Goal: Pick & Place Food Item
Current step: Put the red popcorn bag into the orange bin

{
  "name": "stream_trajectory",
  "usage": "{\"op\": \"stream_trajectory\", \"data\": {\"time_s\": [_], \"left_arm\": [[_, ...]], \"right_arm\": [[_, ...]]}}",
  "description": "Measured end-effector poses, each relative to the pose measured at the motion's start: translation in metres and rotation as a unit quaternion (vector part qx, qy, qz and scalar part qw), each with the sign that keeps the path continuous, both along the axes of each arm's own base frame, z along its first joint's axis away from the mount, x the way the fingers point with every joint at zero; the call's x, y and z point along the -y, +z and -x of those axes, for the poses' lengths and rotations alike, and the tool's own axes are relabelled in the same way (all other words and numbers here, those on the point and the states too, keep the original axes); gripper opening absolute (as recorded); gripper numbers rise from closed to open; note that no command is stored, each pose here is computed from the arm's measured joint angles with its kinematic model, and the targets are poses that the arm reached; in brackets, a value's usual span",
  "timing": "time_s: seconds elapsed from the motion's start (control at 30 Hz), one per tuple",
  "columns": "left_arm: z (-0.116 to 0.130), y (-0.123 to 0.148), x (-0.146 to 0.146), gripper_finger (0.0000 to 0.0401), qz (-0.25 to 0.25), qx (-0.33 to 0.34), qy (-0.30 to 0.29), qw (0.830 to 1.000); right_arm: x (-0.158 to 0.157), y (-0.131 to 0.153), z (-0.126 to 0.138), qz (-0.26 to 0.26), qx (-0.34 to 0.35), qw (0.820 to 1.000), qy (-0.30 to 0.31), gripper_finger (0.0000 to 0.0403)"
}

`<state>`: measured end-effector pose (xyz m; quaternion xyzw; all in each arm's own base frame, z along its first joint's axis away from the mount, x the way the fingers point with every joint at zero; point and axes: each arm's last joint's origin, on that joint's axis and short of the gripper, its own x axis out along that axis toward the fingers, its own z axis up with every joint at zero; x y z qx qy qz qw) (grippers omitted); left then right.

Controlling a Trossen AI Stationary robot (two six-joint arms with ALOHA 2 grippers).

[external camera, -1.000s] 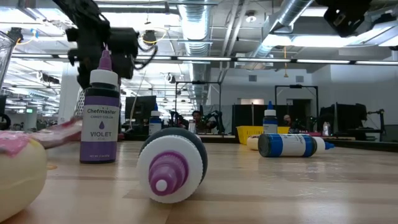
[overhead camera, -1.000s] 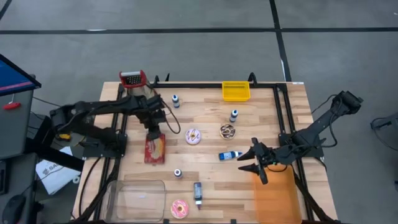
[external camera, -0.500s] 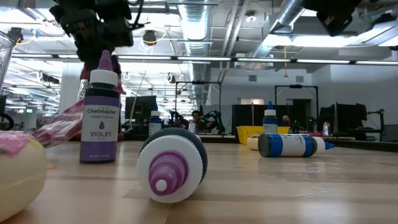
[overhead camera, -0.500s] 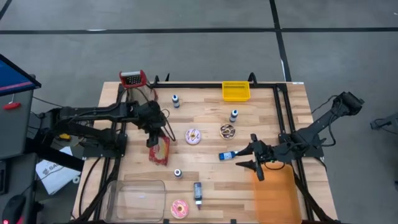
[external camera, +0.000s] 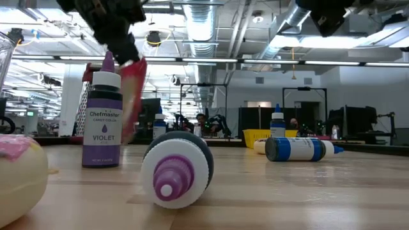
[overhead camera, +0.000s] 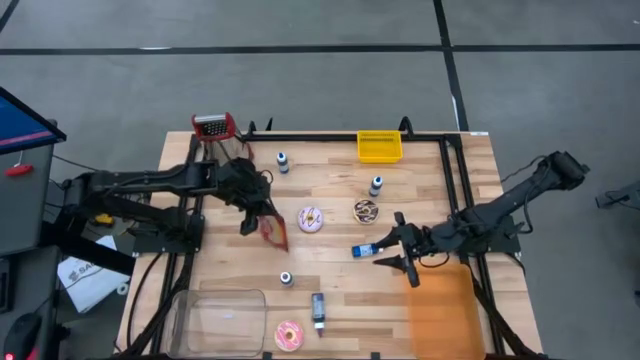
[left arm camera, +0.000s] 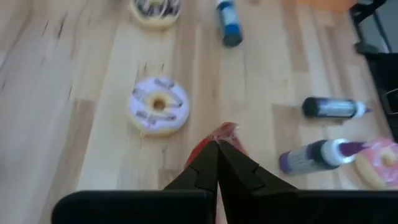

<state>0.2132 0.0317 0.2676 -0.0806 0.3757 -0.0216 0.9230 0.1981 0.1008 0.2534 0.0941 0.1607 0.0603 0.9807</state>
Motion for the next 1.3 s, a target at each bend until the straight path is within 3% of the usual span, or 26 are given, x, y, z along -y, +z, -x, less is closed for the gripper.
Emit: {"op": "stream_trajectory", "data": {"time_s": [0.4, 0.67, 1.0, 1.3], "left_arm": [[-0.009, 0.037, 0.024, 0.0000, -0.017, 0.062, -0.064, 0.996], [-0.019, 0.054, 0.037, 0.0000, -0.036, 0.150, -0.100, 0.983], [-0.049, 0.051, 0.052, 0.0000, -0.108, 0.216, -0.110, 0.964], [-0.071, 0.041, 0.054, 0.0000, -0.112, 0.235, -0.108, 0.960]], "right_arm": [[0.002, 0.027, -0.025, 0.040, 0.025, 0.999, 0.003, 0.0179], [0.018, 0.035, -0.061, 0.067, -0.008, 0.998, 0.008, 0.0222], [0.043, 0.055, -0.089, 0.070, -0.008, 0.997, 0.021, 0.0245], [0.047, 0.052, -0.115, 0.090, -0.021, 0.995, 0.025, 0.0245]]}}
